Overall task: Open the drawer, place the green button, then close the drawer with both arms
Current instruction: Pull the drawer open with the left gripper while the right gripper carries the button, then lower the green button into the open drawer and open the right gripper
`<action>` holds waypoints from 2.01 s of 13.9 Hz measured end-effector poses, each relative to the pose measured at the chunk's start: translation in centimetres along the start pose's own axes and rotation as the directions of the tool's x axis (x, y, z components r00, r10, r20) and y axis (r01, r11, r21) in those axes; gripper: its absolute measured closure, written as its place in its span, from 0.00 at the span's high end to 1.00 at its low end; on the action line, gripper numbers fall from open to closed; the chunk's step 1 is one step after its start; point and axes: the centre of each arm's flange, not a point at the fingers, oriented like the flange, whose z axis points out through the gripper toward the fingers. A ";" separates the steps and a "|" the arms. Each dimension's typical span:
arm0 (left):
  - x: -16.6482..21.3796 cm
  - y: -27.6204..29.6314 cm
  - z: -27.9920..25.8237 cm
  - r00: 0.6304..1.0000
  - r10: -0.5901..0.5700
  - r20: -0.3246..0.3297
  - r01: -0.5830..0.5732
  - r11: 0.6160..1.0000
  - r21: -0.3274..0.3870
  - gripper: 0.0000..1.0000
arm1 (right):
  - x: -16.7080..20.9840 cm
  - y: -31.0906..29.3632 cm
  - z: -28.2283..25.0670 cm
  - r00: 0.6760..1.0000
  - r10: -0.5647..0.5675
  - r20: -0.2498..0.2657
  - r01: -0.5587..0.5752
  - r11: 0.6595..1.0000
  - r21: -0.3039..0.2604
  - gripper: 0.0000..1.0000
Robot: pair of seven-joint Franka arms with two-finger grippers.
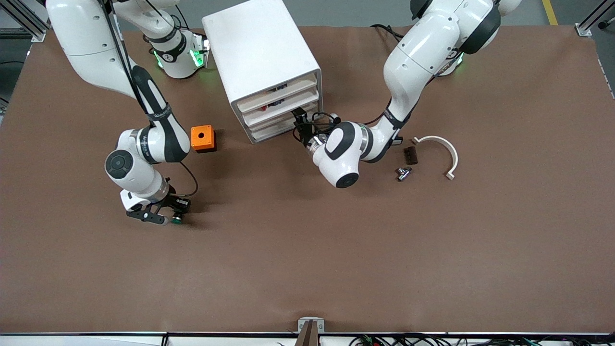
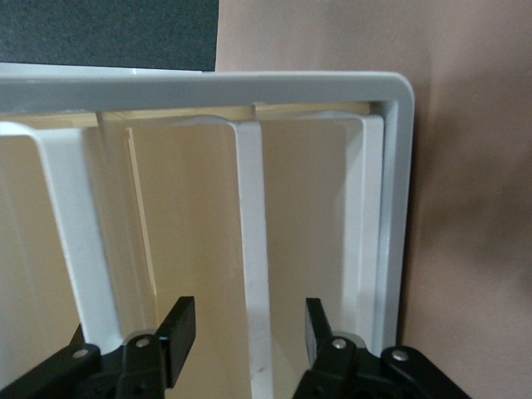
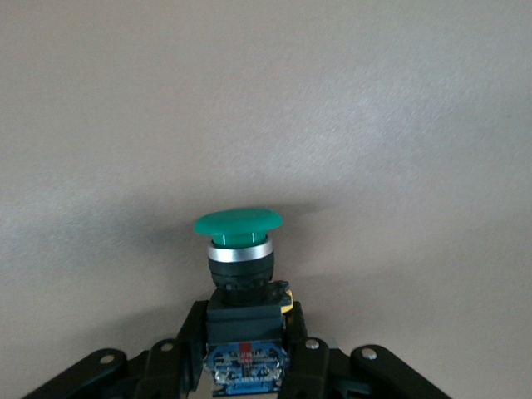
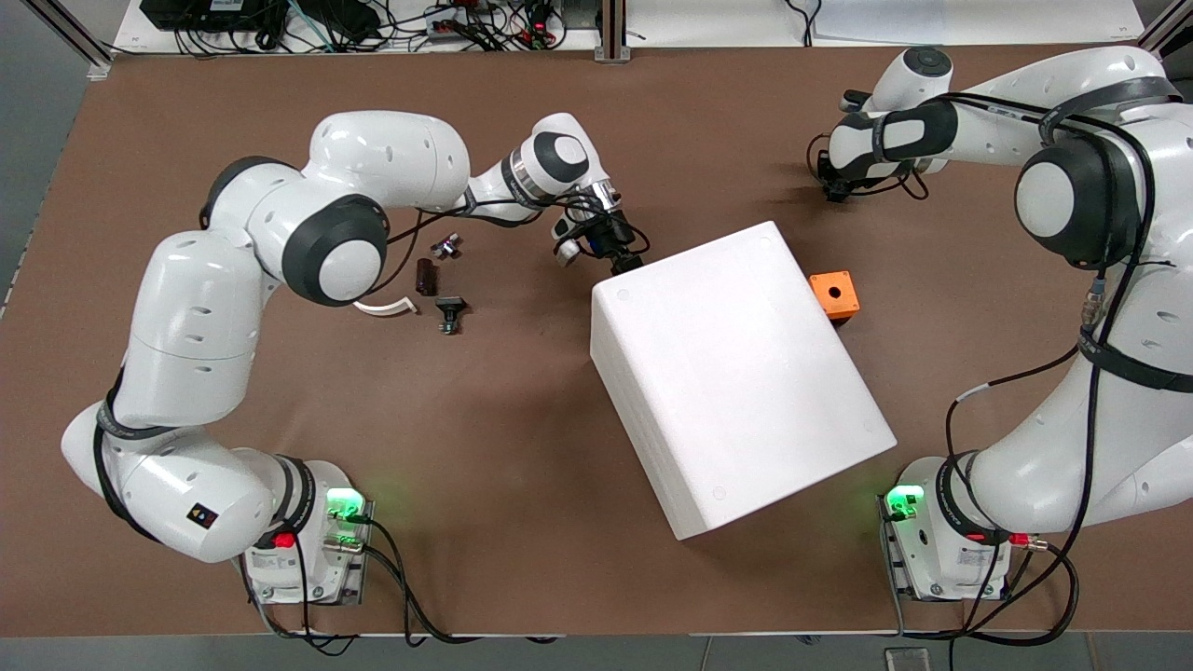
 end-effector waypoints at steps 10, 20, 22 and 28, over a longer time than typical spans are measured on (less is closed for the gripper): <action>-0.2 0.2 2.6 1.000 0.004 -0.030 -0.004 1.000 0.010 0.38 | -1.9 -9.2 -14.7 0.946 0.298 0.130 -0.293 0.954 -0.054 0.41; 0.2 1.9 -3.1 0.999 -0.009 0.050 0.011 0.999 -0.037 0.14 | -8.9 -19.2 -16.4 0.844 0.524 0.114 -0.514 0.851 -0.111 0.41; 0.8 2.8 -7.2 0.994 -0.002 0.110 0.008 0.998 -0.056 0.14 | -10.0 -20.5 -16.5 0.820 0.561 0.108 -0.550 0.827 -0.117 0.41; 2.7 4.7 -14.1 0.973 0.084 0.216 -0.061 0.992 -0.111 0.19 | -13.8 -24.4 -17.0 0.761 0.643 0.090 -0.632 0.765 -0.123 0.41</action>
